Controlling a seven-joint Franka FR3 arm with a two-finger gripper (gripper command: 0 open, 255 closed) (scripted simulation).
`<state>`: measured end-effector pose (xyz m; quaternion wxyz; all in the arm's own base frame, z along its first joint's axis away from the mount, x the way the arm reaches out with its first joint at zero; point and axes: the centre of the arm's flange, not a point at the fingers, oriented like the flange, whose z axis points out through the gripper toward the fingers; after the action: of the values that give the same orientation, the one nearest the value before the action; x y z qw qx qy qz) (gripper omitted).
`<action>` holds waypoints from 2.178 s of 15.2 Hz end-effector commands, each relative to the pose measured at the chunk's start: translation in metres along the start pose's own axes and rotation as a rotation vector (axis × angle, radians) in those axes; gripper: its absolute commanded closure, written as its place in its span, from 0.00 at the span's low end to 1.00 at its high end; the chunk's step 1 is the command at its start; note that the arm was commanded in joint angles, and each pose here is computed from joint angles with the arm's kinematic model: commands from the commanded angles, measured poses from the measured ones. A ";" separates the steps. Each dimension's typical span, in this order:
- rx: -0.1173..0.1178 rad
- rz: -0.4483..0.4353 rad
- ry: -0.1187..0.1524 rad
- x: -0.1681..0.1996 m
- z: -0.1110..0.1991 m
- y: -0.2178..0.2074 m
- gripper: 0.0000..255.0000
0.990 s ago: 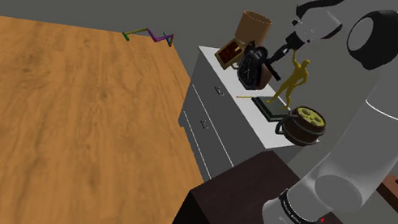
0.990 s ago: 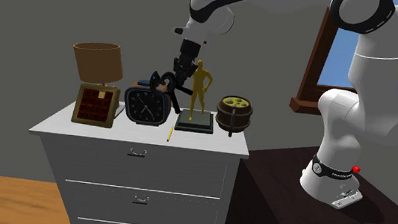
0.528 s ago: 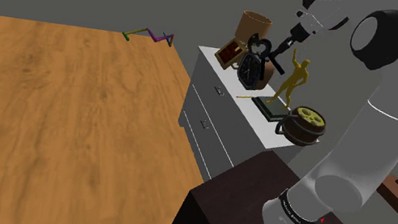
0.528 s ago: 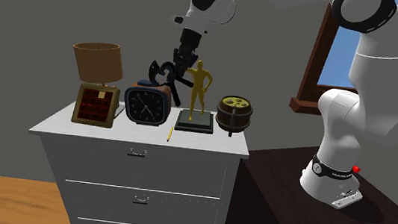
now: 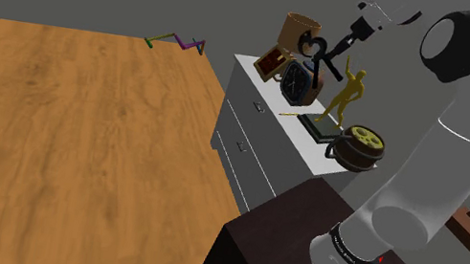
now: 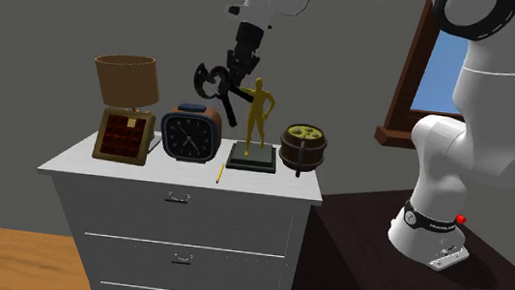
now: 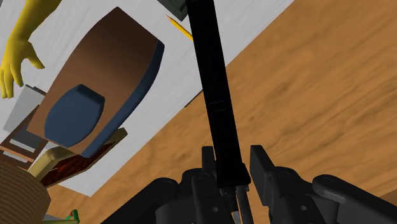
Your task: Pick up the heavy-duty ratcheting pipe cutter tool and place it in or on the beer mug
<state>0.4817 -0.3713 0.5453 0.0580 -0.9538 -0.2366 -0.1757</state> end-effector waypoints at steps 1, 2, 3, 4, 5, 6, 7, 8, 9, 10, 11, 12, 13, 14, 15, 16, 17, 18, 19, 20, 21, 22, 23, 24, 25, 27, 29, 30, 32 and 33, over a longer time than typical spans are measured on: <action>0.000 0.000 0.000 -0.017 -0.010 -0.007 1.00; 0.000 0.000 0.000 -0.028 -0.014 -0.012 1.00; 0.000 0.000 0.000 -0.040 -0.019 -0.016 1.00; 0.000 0.000 0.000 -0.051 -0.024 -0.021 1.00; 0.000 0.000 0.000 -0.063 -0.028 -0.025 1.00; 0.000 0.000 0.000 -0.074 -0.033 -0.030 1.00; 0.000 0.000 0.000 -0.086 -0.038 -0.034 1.00; 0.000 0.000 0.000 -0.097 -0.042 -0.039 1.00; 0.000 0.000 0.000 -0.109 -0.047 -0.044 1.00; 0.000 0.000 0.000 -0.120 -0.051 -0.048 1.00; 0.000 0.000 0.000 -0.132 -0.056 -0.053 1.00; 0.000 0.000 0.000 -0.143 -0.061 -0.057 1.00; 0.000 0.000 0.000 -0.155 -0.065 -0.062 1.00; 0.000 0.000 0.000 -0.166 -0.070 -0.067 1.00; 0.000 0.000 0.000 -0.177 -0.075 -0.071 1.00; 0.000 0.000 0.000 -0.189 -0.079 -0.076 1.00; 0.000 0.000 0.000 -0.200 -0.084 -0.080 1.00; 0.000 0.000 0.000 -0.212 -0.089 -0.085 1.00; 0.000 0.000 0.000 -0.223 -0.093 -0.090 1.00; 0.000 0.000 0.000 -0.235 -0.098 -0.094 1.00; 0.000 0.000 0.000 -0.246 -0.103 -0.099 1.00; 0.000 0.000 0.000 -0.258 -0.107 -0.103 1.00; 0.000 0.000 0.000 -0.269 -0.112 -0.108 1.00; 0.000 0.000 0.000 -0.281 -0.116 -0.112 1.00; 0.000 0.000 0.000 -0.282 -0.112 -0.112 1.00; 0.000 0.000 0.000 -0.286 -0.102 -0.112 1.00; 0.000 0.000 0.000 -0.290 -0.092 -0.112 1.00; 0.000 0.000 0.000 -0.292 -0.087 -0.112 1.00; 0.000 0.000 0.000 -0.296 -0.077 -0.111 1.00; 0.000 0.000 0.000 -0.298 -0.072 -0.111 1.00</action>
<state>0.1610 -0.4162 0.5128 0.0581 -0.9539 -0.2364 -0.1754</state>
